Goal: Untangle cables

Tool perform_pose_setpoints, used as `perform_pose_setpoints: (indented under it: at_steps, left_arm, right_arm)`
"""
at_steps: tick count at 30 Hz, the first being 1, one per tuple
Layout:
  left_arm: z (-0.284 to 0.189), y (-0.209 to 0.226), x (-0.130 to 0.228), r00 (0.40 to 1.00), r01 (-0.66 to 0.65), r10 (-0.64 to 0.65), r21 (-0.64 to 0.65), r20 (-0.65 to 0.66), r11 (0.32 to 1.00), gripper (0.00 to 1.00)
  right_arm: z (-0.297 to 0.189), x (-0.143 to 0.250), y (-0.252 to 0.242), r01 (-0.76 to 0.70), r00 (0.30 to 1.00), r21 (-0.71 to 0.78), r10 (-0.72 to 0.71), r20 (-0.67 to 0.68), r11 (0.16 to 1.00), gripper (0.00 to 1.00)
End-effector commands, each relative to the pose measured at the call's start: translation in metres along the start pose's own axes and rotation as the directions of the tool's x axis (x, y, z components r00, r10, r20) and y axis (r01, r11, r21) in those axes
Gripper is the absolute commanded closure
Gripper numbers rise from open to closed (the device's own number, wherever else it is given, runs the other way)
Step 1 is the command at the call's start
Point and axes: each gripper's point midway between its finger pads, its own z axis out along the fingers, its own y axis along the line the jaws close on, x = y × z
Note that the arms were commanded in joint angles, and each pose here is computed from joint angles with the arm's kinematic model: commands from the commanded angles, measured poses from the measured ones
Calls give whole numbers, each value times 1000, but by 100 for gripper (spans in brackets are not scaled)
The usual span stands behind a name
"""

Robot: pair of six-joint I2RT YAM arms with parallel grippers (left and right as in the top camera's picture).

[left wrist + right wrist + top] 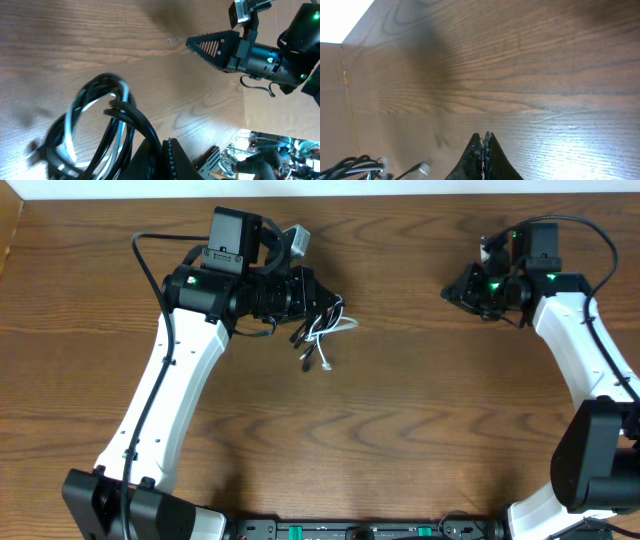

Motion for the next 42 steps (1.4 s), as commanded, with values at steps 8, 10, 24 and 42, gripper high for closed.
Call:
perform_pose_setpoints:
  at_steps: [8, 10, 24, 42]
  left_arm:
    - [-7, -12, -12, 992, 113, -115, 44, 45, 993, 92]
    - [-7, -13, -13, 982, 178, -181, 50, 46, 983, 93]
    - [-7, -15, -18, 949, 308, -311, 67, 52, 949, 93]
    - [-8, -17, -22, 945, 316, -321, 81, 65, 945, 92]
  right_arm:
    - [-21, 34, 87, 198, 967, -391, -244, -70, 899, 47]
    - [-23, 42, 103, 212, 958, -457, -277, -79, 864, 45]
    - [-8, 90, 152, 133, 935, -520, -282, -217, 843, 37]
    - [27, 104, 187, 55, 971, -395, -141, -192, 917, 69]
